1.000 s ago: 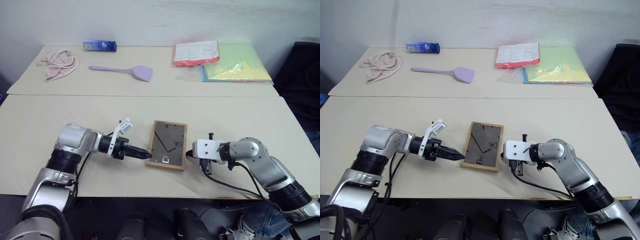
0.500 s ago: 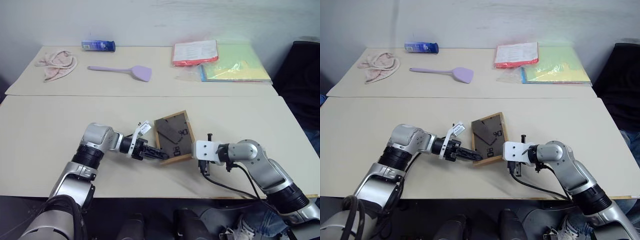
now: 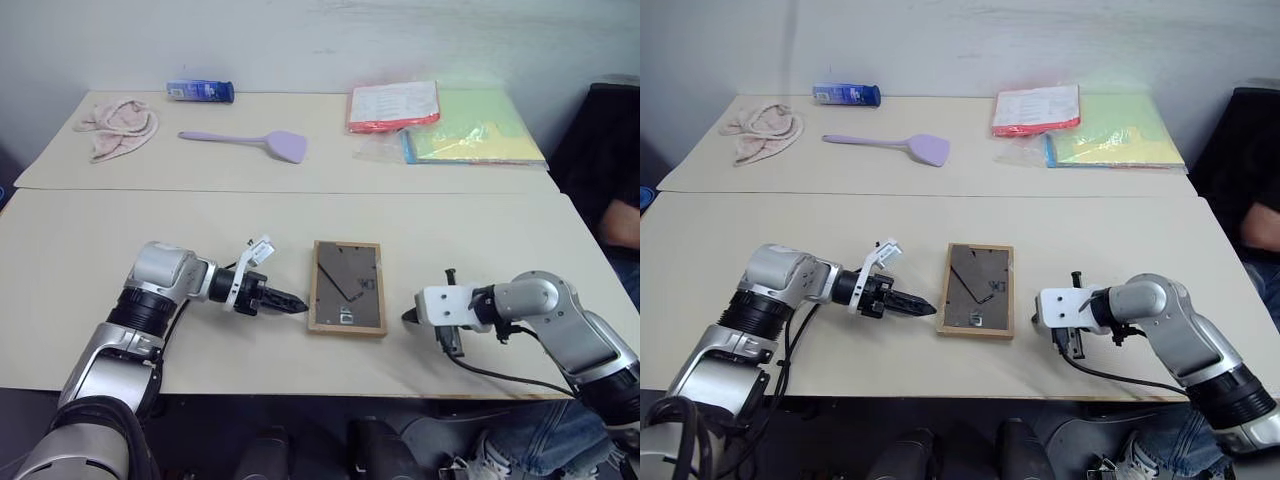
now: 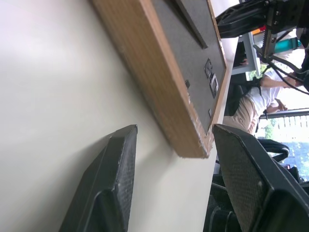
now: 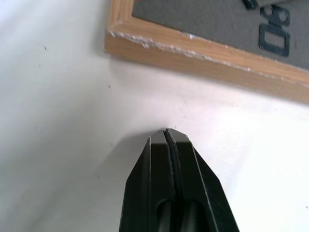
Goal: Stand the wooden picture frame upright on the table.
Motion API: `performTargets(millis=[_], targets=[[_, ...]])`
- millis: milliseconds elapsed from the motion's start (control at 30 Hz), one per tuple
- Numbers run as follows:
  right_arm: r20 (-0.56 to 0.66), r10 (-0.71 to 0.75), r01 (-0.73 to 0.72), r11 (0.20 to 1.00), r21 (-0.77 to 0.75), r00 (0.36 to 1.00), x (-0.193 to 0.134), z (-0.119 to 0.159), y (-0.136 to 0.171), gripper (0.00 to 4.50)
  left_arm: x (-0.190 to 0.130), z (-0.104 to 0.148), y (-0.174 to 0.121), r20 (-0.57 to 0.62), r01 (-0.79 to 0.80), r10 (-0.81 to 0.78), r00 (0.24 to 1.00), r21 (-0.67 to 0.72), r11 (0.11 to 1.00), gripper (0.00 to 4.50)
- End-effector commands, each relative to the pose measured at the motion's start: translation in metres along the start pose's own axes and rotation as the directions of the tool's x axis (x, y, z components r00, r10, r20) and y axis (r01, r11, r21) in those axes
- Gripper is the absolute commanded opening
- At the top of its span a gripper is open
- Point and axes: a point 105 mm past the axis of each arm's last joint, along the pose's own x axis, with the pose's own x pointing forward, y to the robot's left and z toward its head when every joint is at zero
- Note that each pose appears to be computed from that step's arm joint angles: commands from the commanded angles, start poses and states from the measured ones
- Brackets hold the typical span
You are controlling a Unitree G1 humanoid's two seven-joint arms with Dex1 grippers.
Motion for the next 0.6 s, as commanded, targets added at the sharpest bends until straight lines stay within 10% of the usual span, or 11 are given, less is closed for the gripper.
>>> performTargets(millis=[33, 333, 600], targets=[[-0.007, 0.034, -0.034, 0.999, -0.008, 0.999, 0.011, 0.003, 0.003, 0.0, 0.011, 0.002, -0.006, -0.018, 0.027, -0.026, 0.999, 0.027, 0.999, 2.58], [0.01, 0.035, -0.035, 0.998, -0.057, 0.999, 0.03, 0.017, -0.001, 0.0, 0.032, -0.002, -0.007, -0.074, 0.028, -0.023, 0.997, 0.062, 0.998, 4.46], [0.012, 0.054, -0.054, 0.997, -0.059, 0.998, 0.034, 0.018, 0.005, 0.0, 0.047, 0.01, -0.016, -0.044, 0.067, -0.064, 0.997, 0.047, 0.997, 4.46]])
